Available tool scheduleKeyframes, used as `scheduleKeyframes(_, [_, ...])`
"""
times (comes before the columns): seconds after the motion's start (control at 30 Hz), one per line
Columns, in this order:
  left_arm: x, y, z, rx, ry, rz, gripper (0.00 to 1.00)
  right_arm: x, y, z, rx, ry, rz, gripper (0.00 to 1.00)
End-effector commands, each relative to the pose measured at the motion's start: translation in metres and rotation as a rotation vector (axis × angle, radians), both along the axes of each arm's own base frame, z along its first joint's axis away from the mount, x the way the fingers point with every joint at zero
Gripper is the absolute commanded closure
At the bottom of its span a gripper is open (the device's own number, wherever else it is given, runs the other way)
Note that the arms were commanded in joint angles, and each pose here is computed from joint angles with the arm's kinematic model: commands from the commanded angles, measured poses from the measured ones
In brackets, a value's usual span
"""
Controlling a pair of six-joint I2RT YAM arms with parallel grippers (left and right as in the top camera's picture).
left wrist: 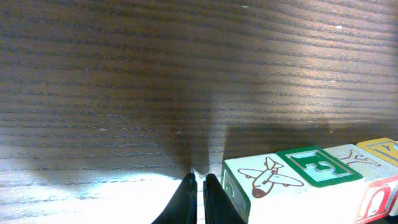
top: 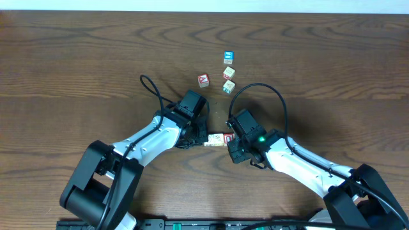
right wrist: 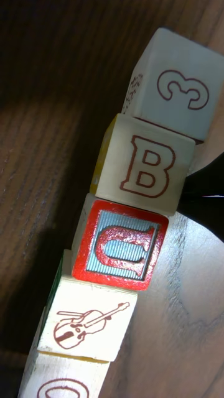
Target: Lift 5 blocks
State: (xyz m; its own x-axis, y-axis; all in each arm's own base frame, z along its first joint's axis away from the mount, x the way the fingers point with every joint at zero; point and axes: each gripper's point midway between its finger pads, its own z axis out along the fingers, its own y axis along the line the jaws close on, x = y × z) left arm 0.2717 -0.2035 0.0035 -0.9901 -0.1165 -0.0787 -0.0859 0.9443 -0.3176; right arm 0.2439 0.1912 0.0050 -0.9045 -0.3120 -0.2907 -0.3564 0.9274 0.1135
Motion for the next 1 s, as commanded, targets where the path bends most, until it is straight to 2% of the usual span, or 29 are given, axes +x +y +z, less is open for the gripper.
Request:
scheduleKeyframes(0.0, [-0.004,0.003,-0.007,0.008,0.024,0.003,0.93,0.0,0.0,-0.002,-0.012,-0.005,-0.01,0.99])
scheduleKeyframes(0.43, [-0.004,0.003,-0.007,0.008,0.024,0.003,0.93,-0.001,-0.002,-0.003,-0.023,0.0,-0.011,0.99])
scheduleKeyframes(0.7, [-0.004,0.003,-0.007,0.008,0.024,0.003,0.92,-0.015,-0.008,-0.007,-0.043,0.063,-0.006,0.99])
scheduleKeyframes(0.97, [-0.004,0.003,-0.007,0.008,0.024,0.003,0.93,-0.013,-0.018,-0.008,-0.083,0.053,-0.07,0.99])
